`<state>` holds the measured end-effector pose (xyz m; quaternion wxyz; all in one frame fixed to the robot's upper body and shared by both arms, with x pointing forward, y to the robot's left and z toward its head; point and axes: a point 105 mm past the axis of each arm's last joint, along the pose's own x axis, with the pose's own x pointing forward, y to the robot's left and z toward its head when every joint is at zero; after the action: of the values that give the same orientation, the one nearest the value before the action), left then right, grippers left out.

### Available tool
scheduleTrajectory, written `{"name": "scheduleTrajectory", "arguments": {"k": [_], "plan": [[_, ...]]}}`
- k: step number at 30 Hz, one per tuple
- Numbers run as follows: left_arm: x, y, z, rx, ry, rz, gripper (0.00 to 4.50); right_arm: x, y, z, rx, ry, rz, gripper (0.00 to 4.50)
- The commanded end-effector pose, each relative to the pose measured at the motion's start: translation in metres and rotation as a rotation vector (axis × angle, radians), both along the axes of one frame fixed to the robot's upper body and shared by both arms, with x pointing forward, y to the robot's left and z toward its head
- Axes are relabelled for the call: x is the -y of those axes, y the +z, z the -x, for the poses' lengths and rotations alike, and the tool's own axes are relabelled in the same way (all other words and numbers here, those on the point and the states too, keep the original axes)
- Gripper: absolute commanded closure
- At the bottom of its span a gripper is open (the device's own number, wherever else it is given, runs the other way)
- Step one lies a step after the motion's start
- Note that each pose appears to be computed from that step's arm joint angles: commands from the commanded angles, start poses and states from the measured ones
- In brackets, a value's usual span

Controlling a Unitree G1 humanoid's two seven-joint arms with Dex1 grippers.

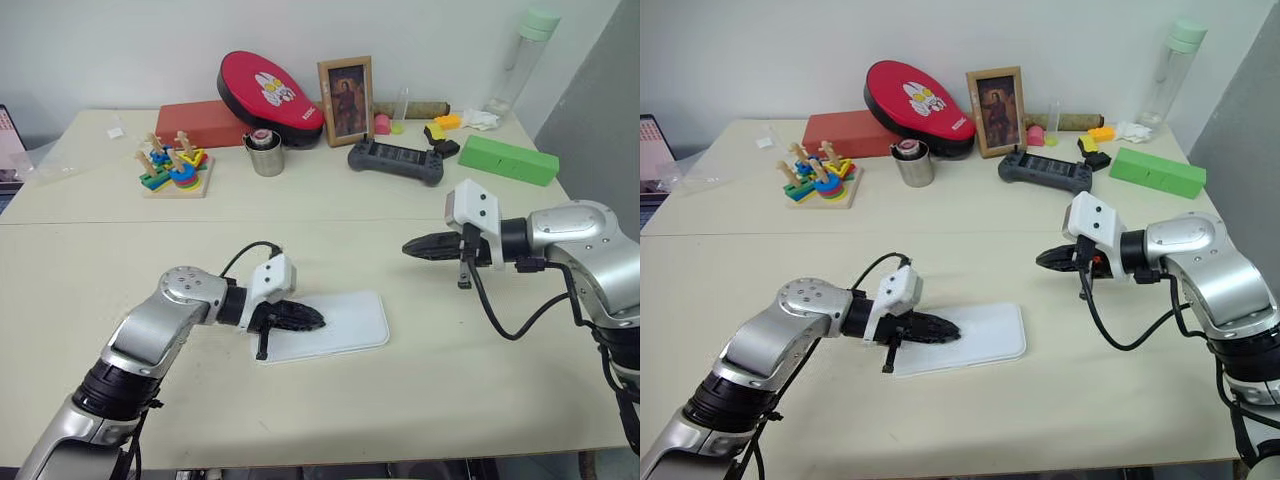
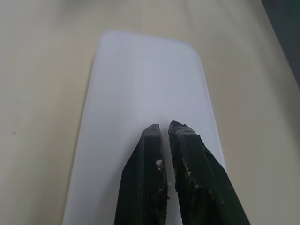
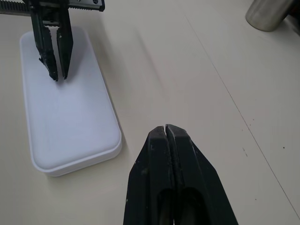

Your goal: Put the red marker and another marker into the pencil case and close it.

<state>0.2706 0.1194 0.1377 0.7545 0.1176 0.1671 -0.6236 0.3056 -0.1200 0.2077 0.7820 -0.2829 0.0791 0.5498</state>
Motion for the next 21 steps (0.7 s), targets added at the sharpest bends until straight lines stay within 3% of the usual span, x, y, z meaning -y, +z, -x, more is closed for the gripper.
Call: {"name": "scheduleTrajectory", "arguments": {"k": [1,4,7,13,21], "plan": [[-0.012,0.044,0.005,0.072,0.088,0.125,4.12,0.003,0.011,0.001,0.054,-0.025,-0.025,4.5],[-0.03,0.059,0.002,0.122,0.256,0.174,4.12,0.009,0.005,-0.004,0.048,-0.079,-0.038,4.5],[-0.054,0.059,-0.001,0.176,0.431,0.175,4.12,0.016,-0.003,-0.008,0.032,-0.132,-0.05,4.5],[-0.112,0.016,0.003,0.234,0.828,0.094,4.12,0.062,-0.032,-0.027,0.007,-0.369,-0.036,4.5],[-0.138,-0.013,0.014,0.225,1.032,0.067,4.12,0.107,-0.064,-0.034,-0.063,-0.56,-0.015,4.5]]}}
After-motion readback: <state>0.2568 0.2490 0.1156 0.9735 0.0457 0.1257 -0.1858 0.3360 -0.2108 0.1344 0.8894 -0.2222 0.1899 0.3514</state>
